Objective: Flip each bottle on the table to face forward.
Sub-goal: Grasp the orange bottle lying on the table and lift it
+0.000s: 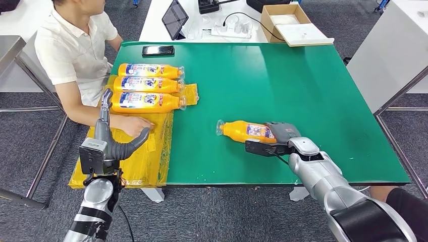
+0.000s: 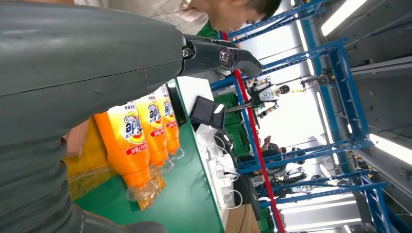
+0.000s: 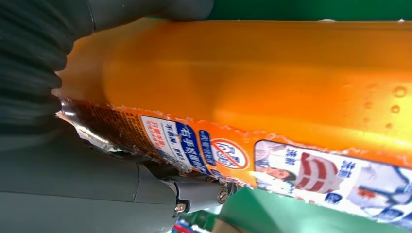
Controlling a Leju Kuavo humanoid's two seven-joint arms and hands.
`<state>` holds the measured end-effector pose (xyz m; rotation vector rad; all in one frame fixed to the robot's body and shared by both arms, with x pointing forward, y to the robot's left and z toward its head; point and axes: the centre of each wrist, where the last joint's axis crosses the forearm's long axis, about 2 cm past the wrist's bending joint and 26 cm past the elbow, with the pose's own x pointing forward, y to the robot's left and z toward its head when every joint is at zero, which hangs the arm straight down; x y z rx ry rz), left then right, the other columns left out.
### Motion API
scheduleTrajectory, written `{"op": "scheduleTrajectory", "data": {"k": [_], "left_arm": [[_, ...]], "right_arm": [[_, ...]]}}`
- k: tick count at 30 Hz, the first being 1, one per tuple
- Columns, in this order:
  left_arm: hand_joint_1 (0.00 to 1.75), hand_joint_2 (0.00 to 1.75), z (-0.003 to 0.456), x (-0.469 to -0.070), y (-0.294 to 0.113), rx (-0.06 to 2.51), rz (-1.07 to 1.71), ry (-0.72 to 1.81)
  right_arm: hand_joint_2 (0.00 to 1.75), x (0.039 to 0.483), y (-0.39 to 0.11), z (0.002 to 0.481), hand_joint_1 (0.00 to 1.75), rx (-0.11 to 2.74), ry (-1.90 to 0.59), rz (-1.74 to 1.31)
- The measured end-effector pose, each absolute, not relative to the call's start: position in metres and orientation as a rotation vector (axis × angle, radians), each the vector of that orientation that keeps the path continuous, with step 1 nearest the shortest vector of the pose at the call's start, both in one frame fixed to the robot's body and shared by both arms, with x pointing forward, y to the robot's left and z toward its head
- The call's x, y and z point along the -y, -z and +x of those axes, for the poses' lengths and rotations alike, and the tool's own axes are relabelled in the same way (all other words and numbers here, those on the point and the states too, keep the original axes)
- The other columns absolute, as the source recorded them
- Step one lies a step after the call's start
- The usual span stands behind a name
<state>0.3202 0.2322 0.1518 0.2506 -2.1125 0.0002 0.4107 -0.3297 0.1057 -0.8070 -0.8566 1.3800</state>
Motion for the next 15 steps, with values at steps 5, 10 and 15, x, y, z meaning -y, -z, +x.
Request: {"op": "scheduleTrajectory", "data": {"k": [5,10,15], "left_arm": [[0.00,1.75,0.320,-0.233,-0.151,2.108,0.252,0.003],[0.00,1.75,0.320,-0.234,-0.151,2.108,0.253,0.002],[0.00,1.75,0.320,-0.235,-0.151,2.107,0.258,-0.002]], "right_arm": [[1.75,0.335,-0.105,0.410,1.54,0.821,-1.383,-0.836],[1.75,0.339,-0.104,0.409,1.54,0.810,-1.386,-0.841],[1.75,0.341,-0.104,0.409,1.63,0.804,-1.386,-0.844]]}}
